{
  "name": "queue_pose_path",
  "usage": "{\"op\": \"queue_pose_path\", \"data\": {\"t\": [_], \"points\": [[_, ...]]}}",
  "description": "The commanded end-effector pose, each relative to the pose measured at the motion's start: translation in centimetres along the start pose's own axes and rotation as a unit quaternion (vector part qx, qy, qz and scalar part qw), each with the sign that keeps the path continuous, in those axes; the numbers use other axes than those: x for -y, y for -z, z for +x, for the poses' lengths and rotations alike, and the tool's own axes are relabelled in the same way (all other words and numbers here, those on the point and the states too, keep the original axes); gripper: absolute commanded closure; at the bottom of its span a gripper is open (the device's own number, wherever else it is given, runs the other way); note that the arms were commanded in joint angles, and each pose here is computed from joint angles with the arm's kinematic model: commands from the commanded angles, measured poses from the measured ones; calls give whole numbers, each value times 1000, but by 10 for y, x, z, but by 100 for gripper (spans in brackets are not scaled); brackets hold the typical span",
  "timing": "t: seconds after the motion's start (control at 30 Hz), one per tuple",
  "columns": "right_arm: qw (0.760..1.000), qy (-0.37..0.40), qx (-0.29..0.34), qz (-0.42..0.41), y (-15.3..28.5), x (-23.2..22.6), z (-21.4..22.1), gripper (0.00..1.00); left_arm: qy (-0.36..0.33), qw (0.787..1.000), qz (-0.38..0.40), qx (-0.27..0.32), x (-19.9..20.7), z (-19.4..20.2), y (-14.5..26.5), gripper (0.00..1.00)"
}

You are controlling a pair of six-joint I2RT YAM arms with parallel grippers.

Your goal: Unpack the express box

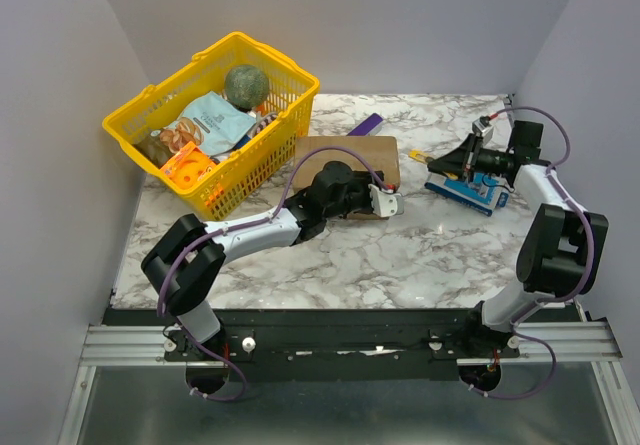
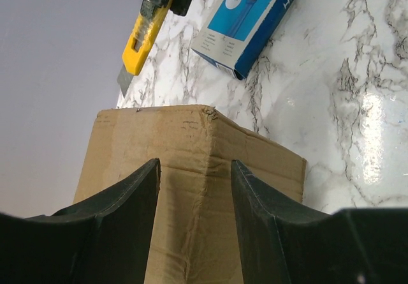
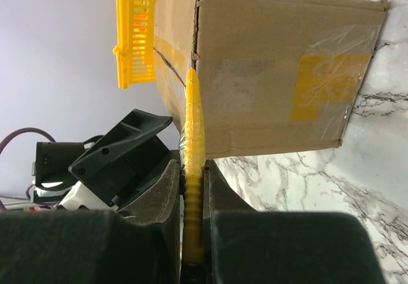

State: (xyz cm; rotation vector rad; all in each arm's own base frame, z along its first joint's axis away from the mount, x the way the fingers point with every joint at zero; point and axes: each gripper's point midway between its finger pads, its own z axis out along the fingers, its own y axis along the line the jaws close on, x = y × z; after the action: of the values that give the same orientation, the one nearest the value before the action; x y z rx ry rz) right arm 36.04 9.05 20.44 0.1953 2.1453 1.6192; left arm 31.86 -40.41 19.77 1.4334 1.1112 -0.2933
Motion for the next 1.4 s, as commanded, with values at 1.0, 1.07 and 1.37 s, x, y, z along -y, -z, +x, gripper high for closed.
{"op": "queue_pose_path", "data": {"t": [1.0, 1.07, 1.37], "points": [[996, -39, -81, -28, -2, -5, 48, 99, -11, 999, -36, -17, -16, 8, -8, 43], [995, -32, -89, -34, 1, -11, 53, 99, -11, 999, -42, -21, -18, 9, -8, 43], [986, 99, -72, 110, 33, -1, 72, 100, -4, 999, -39, -7, -24, -5, -3, 40]]}}
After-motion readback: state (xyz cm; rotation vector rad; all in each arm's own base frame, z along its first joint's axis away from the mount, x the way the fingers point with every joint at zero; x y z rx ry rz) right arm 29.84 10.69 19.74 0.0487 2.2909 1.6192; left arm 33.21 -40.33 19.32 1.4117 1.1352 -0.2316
